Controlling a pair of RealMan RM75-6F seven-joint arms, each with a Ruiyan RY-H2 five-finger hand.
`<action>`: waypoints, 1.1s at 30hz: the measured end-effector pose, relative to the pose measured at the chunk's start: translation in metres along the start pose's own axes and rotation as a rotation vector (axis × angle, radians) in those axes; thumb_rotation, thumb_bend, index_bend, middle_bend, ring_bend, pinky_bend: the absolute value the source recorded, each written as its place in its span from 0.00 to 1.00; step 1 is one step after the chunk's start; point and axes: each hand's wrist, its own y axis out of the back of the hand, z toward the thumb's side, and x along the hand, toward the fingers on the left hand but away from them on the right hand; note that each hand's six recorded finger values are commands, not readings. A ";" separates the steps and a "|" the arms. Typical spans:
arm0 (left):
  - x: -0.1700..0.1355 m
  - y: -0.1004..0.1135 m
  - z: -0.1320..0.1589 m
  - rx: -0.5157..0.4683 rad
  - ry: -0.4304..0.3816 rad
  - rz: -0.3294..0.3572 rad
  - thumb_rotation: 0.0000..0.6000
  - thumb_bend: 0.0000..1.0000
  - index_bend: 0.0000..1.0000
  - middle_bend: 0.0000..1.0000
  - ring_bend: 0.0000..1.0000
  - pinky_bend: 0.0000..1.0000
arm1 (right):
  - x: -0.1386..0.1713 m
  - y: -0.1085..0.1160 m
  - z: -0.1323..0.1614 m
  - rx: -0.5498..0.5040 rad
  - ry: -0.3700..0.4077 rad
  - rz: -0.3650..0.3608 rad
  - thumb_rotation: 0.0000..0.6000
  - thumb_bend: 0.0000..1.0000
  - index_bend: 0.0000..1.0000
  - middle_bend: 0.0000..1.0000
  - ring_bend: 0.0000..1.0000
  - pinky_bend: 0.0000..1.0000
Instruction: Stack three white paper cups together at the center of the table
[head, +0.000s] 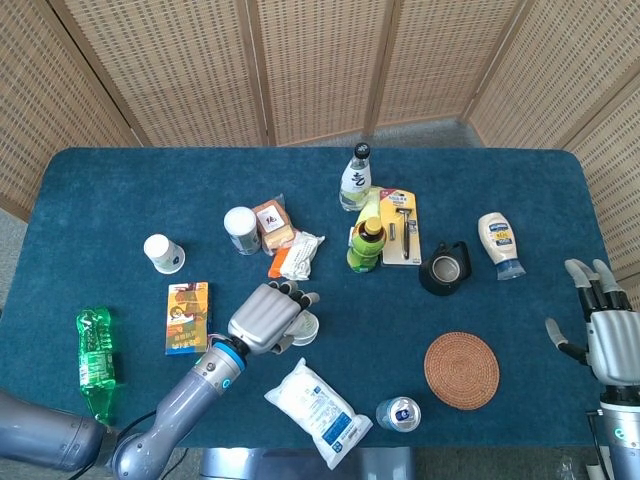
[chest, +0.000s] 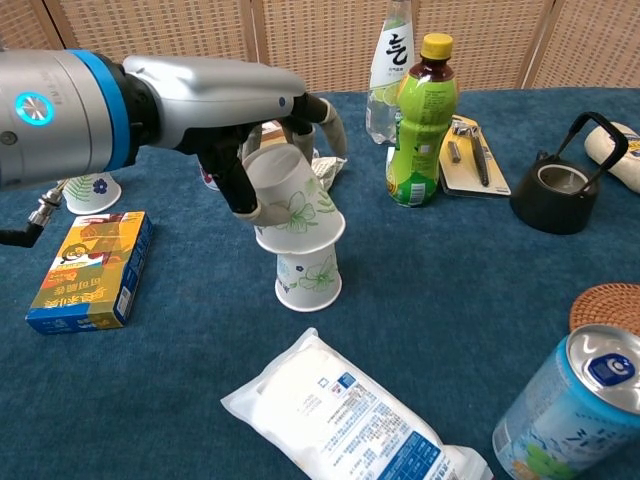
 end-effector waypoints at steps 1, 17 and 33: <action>0.001 0.000 0.000 0.002 0.002 0.001 1.00 0.36 0.19 0.39 0.23 0.41 | 0.000 0.000 0.000 -0.001 0.000 0.000 1.00 0.35 0.07 0.15 0.00 0.22; 0.013 -0.004 0.002 0.027 0.021 0.024 1.00 0.36 0.01 0.00 0.00 0.29 | -0.001 0.001 0.000 -0.011 0.001 -0.003 1.00 0.36 0.07 0.15 0.00 0.22; 0.003 0.001 -0.012 0.076 0.046 0.095 1.00 0.36 0.00 0.00 0.00 0.28 | 0.000 0.001 0.001 -0.017 0.002 -0.002 1.00 0.36 0.07 0.15 0.00 0.22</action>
